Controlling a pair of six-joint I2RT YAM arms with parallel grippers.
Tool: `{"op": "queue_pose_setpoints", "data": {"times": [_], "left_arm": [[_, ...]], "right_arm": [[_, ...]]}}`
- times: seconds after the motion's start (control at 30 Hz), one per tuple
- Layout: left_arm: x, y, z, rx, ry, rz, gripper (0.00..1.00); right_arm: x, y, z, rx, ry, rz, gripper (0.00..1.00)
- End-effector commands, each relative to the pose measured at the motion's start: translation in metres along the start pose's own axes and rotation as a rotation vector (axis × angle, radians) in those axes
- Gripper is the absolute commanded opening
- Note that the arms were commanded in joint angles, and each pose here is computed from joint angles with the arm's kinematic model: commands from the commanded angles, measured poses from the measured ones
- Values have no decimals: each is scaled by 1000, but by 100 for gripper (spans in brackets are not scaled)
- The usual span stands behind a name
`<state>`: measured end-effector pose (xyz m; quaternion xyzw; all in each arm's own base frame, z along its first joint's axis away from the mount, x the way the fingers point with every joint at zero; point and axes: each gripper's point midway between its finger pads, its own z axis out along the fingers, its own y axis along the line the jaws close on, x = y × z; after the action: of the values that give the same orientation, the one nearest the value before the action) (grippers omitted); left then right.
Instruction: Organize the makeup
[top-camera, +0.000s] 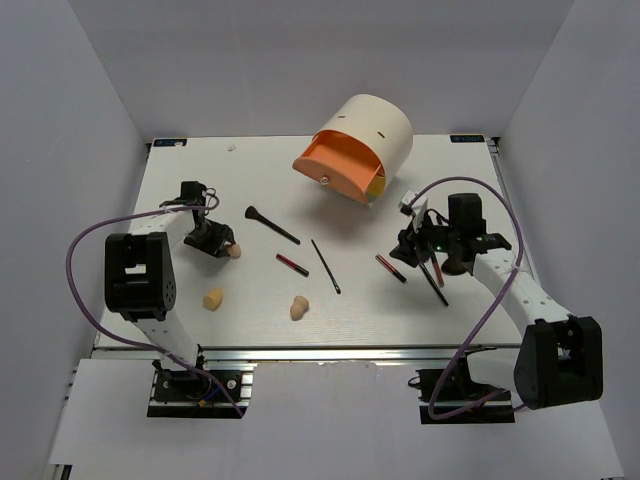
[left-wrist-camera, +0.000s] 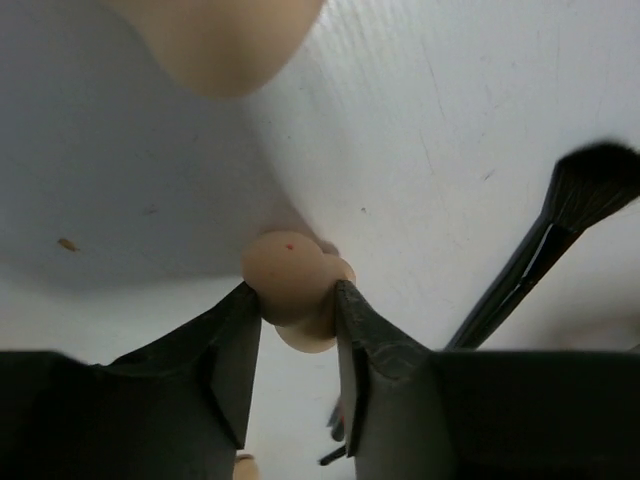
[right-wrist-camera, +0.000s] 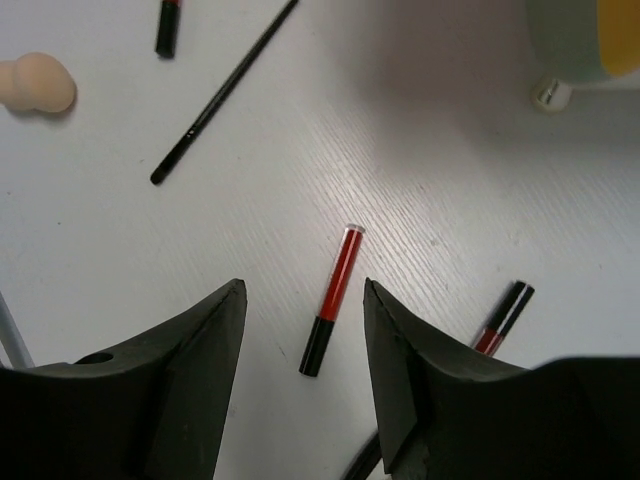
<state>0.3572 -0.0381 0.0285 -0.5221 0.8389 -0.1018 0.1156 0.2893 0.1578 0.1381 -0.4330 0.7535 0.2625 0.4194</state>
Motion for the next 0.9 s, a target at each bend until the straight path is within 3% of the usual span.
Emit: {"op": "queue_pose_setpoints", "data": {"times": [0.0,0.07,0.2,0.33,0.47,0.63,0.8,0.87], "left_arm": [[3,-18,-6,58,17,15,41],[4,-16,-8,59,13,13,22],[12,-38,-30,158,-9,71,1],[37,-101,-86,467,-16,174,0],[95,-154,-143,745,-10,299,0],[127,-210,-212,1081,-10,341,0],[154,-258,-261,1272,14,381,0],[165,-270,-258,1284,45,376,0]], "right_arm": [[-14,24,3,-67,-34,-181,56],[-16,33,6,-100,-39,-204,57],[-22,49,10,-166,-55,-208,56],[-24,58,11,-198,-75,-213,55],[-28,60,14,-197,-95,-196,51],[-26,61,15,-192,-93,-180,37],[-20,64,14,-189,-91,-179,33],[-19,64,13,-182,-92,-181,32]]}}
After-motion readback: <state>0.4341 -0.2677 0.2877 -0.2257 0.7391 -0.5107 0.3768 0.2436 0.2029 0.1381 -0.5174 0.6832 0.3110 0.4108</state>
